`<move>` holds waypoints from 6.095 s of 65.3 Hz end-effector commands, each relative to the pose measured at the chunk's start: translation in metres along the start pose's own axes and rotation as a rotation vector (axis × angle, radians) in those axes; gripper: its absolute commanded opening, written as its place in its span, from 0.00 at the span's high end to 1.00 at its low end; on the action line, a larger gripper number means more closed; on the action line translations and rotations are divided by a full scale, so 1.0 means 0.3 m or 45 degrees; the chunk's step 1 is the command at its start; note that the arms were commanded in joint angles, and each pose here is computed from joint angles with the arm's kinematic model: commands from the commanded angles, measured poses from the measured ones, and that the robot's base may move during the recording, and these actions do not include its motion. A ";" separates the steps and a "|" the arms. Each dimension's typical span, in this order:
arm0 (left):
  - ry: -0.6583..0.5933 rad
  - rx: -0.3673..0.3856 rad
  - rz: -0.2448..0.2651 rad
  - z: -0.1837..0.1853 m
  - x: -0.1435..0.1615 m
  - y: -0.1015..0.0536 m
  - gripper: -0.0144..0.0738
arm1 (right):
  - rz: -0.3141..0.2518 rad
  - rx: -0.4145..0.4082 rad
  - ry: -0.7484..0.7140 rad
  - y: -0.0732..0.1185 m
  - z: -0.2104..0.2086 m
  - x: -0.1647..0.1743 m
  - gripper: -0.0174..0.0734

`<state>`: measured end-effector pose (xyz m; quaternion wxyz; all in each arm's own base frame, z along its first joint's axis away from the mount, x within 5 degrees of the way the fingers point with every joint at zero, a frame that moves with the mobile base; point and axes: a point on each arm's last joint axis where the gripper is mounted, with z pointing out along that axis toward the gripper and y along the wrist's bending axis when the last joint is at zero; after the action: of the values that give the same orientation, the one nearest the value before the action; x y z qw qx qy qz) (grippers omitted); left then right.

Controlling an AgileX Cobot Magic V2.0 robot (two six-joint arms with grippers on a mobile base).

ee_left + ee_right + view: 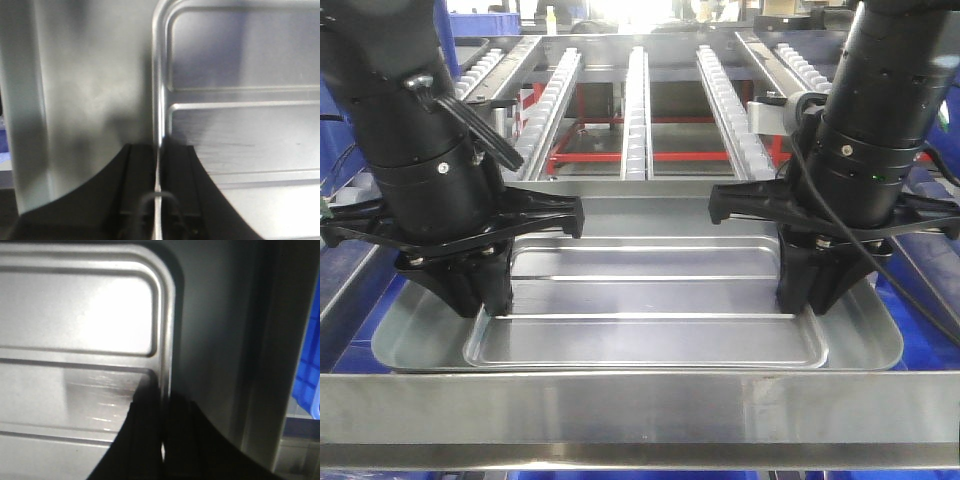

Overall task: Grab silver tray and place in blue box
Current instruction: 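Open both grippers and close them on the tray's side rims, then lift the silver tray off the rack with both grippers, then hold the tray level with both grippers while the base turns away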

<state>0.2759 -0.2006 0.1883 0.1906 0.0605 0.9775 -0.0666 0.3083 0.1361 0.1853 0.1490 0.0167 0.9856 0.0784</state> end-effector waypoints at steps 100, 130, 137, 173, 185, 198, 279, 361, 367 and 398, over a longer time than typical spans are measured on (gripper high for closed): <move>-0.228 0.053 -0.136 -0.470 0.161 0.064 0.85 | 0.008 -0.138 -0.303 0.101 -0.419 0.212 0.75; -0.259 0.026 -0.060 -0.555 0.350 0.034 0.85 | 0.049 -0.125 -0.313 0.056 -0.496 0.390 0.75; -0.254 0.031 -0.057 -0.555 0.353 0.032 0.85 | 0.045 -0.116 -0.316 0.054 -0.495 0.389 0.75; -0.254 0.029 -0.058 -0.555 0.353 0.032 0.85 | 0.034 -0.106 -0.310 0.053 -0.493 0.390 0.75; -0.254 0.018 -0.074 -0.553 0.347 0.039 0.85 | 0.015 -0.091 -0.304 0.050 -0.492 0.391 0.75; -0.229 0.007 -0.142 -0.546 0.337 0.057 0.85 | -0.014 -0.084 -0.311 0.050 -0.492 0.390 0.75; -0.267 -0.007 0.015 -0.547 0.325 0.059 0.85 | -0.019 -0.074 -0.306 0.047 -0.492 0.391 0.75; -0.267 -0.007 0.015 -0.547 0.325 0.059 0.85 | -0.019 -0.074 -0.306 0.047 -0.492 0.391 0.75; -0.267 -0.007 0.015 -0.547 0.325 0.059 0.85 | -0.019 -0.073 -0.306 0.047 -0.492 0.391 0.75; -0.267 -0.007 0.015 -0.547 0.325 0.059 0.85 | -0.018 -0.070 -0.303 0.046 -0.492 0.392 0.75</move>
<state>0.1250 -0.1601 0.2901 0.2665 0.0621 0.9563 -0.1028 0.1506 0.1450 0.2818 0.2374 0.0285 0.9613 0.1372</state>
